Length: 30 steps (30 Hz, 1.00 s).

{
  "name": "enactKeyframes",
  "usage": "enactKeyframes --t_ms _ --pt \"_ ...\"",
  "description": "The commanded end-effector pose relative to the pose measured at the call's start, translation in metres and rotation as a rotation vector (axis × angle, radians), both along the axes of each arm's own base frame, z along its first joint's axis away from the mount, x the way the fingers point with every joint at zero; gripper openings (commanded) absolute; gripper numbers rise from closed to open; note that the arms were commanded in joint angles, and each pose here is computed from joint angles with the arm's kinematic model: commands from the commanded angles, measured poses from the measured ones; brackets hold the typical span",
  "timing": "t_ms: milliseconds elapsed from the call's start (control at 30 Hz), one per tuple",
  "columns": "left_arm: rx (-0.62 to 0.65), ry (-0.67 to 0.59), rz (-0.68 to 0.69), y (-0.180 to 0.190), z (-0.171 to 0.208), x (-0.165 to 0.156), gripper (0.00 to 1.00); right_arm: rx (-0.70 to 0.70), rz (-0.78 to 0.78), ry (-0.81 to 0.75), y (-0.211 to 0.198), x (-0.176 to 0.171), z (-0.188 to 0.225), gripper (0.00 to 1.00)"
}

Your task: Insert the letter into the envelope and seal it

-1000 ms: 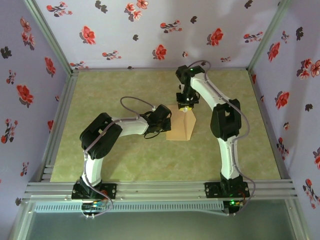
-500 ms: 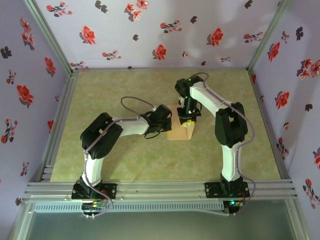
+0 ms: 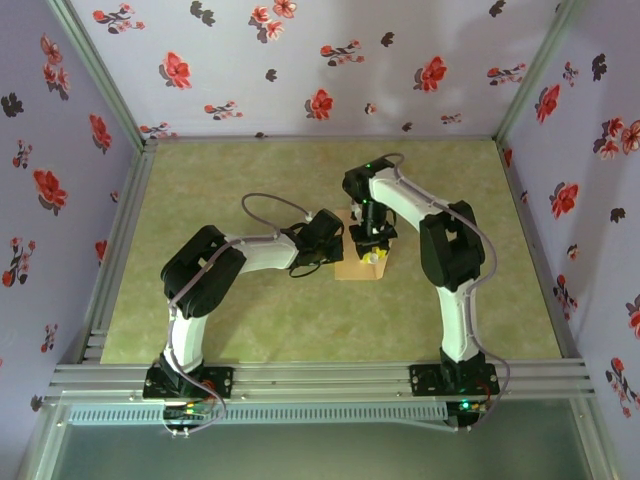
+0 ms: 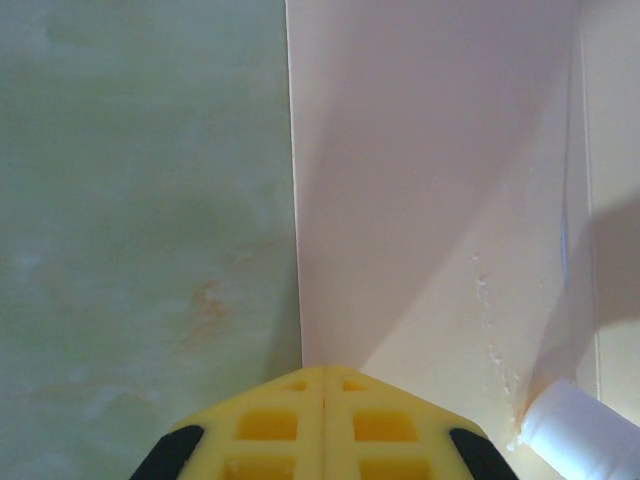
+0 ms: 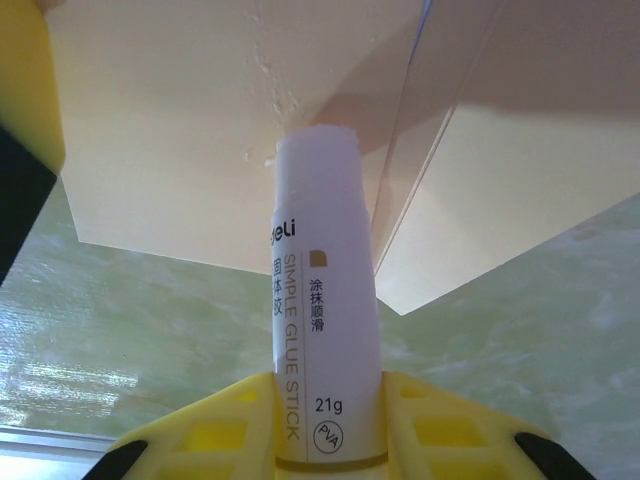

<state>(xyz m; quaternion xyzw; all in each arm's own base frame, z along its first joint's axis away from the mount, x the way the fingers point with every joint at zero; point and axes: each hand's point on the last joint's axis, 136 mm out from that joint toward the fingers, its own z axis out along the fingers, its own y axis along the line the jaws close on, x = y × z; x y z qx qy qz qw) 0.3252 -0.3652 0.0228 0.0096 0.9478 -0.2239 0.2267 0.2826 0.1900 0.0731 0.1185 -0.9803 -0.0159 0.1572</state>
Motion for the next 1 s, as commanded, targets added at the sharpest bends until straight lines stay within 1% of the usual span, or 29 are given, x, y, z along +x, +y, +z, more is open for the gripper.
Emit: enactKeyframes --t_ms 0,300,533,800,967 --pt "0.131 0.116 -0.030 0.022 -0.047 -0.030 0.00 -0.061 0.018 0.032 -0.012 0.006 -0.014 0.00" --pt "0.133 0.118 -0.031 0.023 -0.048 -0.031 0.00 -0.047 -0.028 0.009 -0.011 0.037 -0.020 0.00" --pt "0.134 0.119 -0.030 0.023 -0.048 -0.031 0.00 -0.010 -0.062 -0.010 -0.001 0.060 -0.022 0.00" --pt "0.137 0.122 -0.029 0.024 -0.050 -0.032 0.00 0.005 -0.092 -0.033 0.006 0.077 -0.027 0.00" --pt "0.139 0.122 -0.030 0.024 -0.050 -0.032 0.00 0.026 -0.120 -0.083 0.010 0.088 -0.019 0.00"
